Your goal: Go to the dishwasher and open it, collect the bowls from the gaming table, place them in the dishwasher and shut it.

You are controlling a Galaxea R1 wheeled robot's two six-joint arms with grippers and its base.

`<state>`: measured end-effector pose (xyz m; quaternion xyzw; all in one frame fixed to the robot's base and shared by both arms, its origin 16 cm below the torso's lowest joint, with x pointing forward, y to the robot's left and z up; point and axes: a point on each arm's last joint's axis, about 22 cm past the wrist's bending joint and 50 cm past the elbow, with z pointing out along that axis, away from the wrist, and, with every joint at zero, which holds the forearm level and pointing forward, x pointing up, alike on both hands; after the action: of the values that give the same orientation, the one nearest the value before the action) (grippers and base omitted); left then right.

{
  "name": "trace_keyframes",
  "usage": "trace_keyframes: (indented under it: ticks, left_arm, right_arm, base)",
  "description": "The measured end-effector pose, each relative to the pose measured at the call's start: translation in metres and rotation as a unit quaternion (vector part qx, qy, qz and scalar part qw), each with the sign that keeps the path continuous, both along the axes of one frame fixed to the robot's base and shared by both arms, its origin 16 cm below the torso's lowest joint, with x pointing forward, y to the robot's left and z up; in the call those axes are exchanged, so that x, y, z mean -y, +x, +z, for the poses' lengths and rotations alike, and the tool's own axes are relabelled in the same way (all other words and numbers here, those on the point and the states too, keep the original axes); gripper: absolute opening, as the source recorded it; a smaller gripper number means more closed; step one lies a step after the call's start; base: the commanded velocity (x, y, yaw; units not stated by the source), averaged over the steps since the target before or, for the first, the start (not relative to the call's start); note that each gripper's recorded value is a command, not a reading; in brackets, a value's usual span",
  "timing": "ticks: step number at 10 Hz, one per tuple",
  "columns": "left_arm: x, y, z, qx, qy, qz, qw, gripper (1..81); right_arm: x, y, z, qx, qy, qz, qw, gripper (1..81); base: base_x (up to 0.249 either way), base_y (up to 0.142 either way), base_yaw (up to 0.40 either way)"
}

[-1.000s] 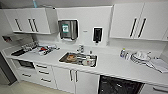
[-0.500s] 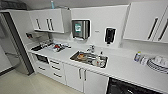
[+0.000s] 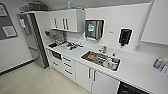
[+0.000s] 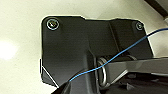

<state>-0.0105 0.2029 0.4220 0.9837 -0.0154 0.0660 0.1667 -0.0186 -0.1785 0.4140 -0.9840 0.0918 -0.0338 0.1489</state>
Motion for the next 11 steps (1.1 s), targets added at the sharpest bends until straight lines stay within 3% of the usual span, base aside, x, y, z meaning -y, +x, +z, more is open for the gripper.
trace_keyframes:
  ticks: [3, 6, 11]
  left_arm:
    - [0.0, 0.001, 0.0, 0.0, 0.0, 0.0, 1.0, 81.1]
    - [-0.007, 0.002, -0.002, 0.002, 0.01, -0.001, 0.9999, 81.1]
    - [-0.012, 0.004, -0.003, 0.004, 0.015, -0.002, 0.9999, 81.1]
  right_arm:
    - [0.0, 0.003, 0.0, 0.002, 0.0, 0.0, 1.0, 81.1]
    - [0.0, 0.007, 0.0, 0.004, 0.0, 0.0, 1.0, 81.1]
    - [0.0, 0.009, 0.0, 0.005, 0.0, 0.0, 1.0, 81.1]
  base:
    - [0.0, 0.0, 0.356]
    - [0.0, 0.0, 0.356]
    - [0.0, 0.0, 0.356]
